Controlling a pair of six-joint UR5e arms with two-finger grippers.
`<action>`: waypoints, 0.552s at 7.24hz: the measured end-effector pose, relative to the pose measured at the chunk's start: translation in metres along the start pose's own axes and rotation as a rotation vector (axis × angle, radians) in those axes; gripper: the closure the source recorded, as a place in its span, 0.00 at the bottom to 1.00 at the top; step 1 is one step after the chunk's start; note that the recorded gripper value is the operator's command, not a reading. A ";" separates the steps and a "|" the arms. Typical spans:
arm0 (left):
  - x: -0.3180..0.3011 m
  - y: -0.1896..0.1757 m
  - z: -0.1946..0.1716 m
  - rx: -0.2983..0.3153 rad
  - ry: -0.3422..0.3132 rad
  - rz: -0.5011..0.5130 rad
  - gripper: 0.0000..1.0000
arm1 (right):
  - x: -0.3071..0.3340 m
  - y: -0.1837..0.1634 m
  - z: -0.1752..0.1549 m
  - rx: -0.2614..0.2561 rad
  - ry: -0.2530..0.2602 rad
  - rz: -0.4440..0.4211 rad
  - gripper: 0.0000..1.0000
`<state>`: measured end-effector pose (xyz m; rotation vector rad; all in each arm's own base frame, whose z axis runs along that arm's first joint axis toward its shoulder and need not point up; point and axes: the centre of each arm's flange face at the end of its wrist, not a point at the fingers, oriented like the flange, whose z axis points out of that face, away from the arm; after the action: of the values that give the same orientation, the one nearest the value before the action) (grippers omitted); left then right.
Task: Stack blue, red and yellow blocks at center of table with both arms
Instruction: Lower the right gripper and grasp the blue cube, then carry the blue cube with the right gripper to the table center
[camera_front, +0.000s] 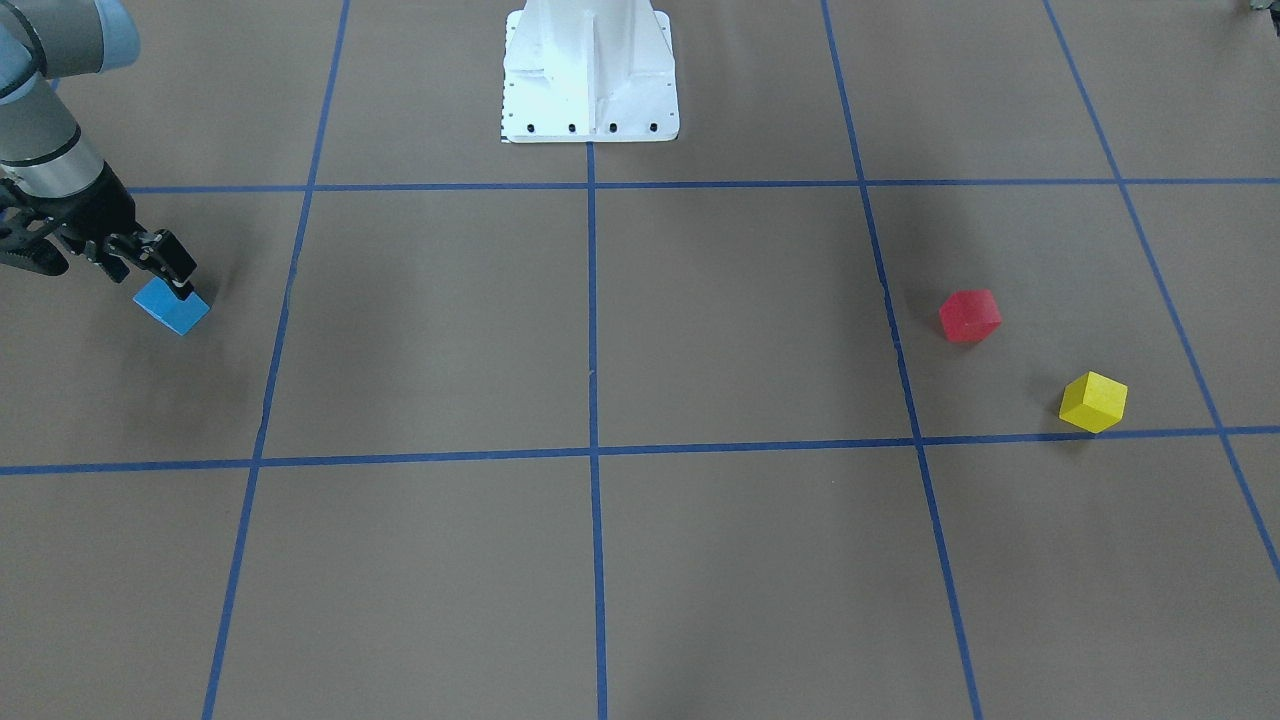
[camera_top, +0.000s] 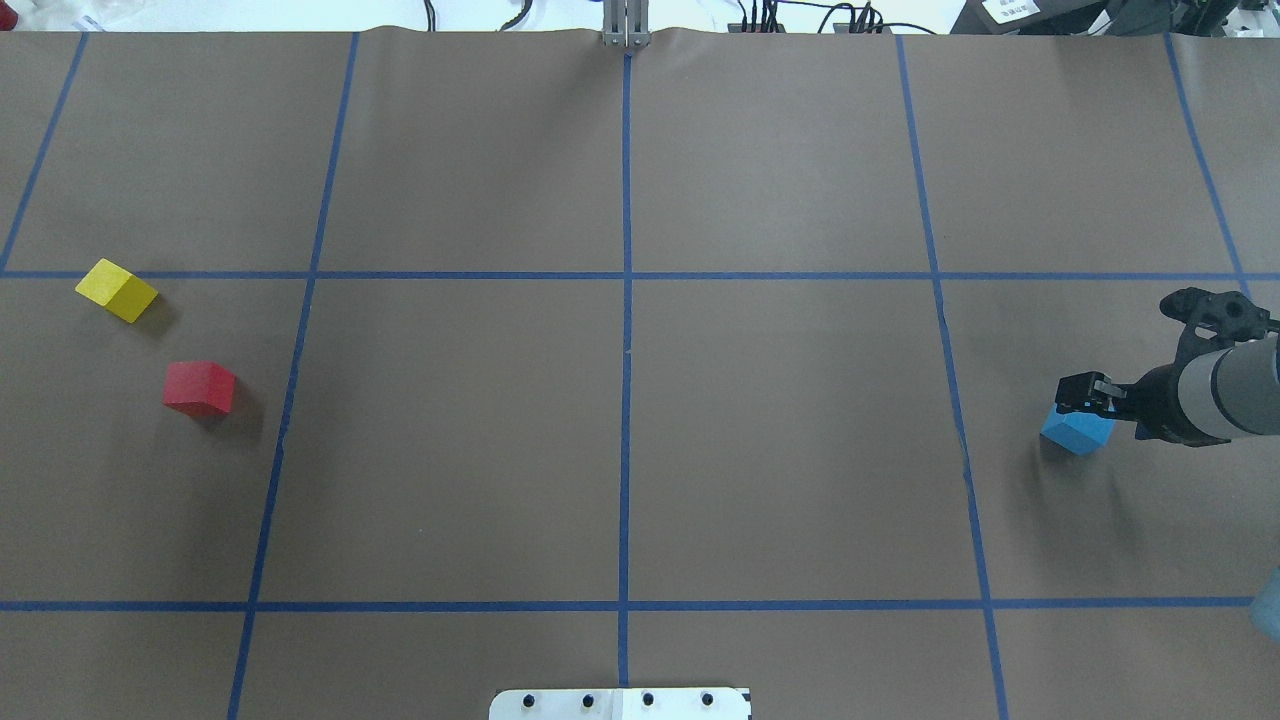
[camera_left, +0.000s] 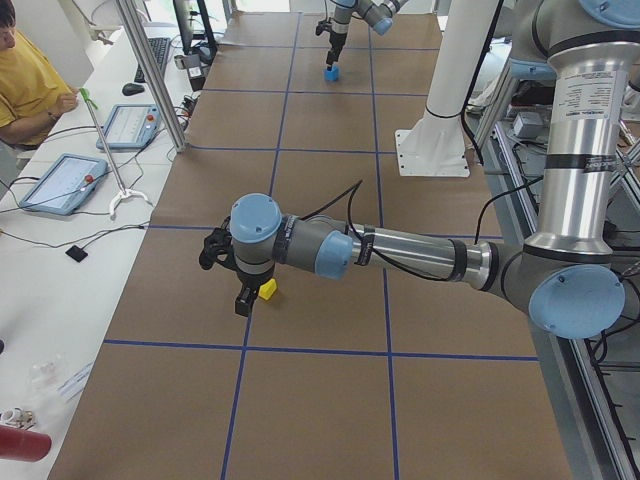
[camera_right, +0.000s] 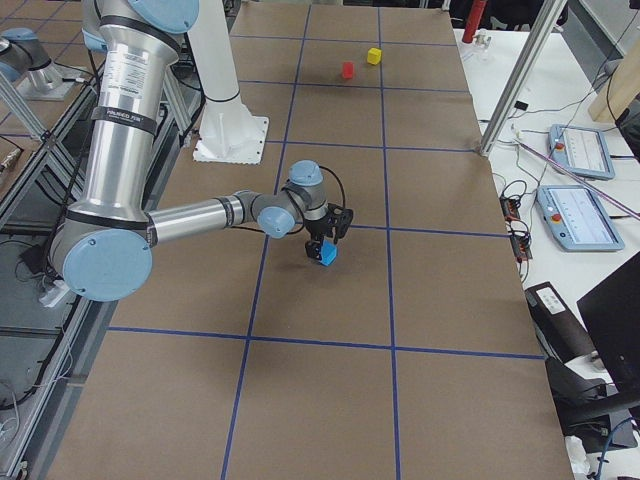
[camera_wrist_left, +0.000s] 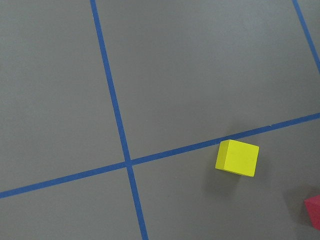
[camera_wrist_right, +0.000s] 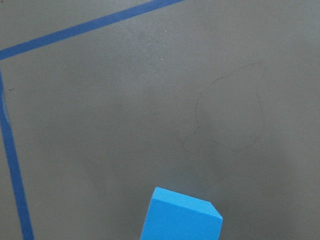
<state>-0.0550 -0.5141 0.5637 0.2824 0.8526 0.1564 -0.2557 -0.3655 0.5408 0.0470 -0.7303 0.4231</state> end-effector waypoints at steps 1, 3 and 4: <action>0.000 0.000 0.000 0.002 0.000 0.002 0.00 | -0.001 0.003 0.005 0.014 0.011 0.020 0.07; 0.000 0.000 0.000 0.008 0.000 0.009 0.00 | -0.010 0.006 0.017 0.036 0.021 0.051 0.49; 0.000 0.000 0.000 0.009 0.000 0.010 0.00 | -0.012 0.006 0.024 0.047 0.029 0.057 0.99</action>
<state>-0.0550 -0.5144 0.5632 0.2949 0.8520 0.1621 -0.2817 -0.3687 0.5502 0.0645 -0.6941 0.4948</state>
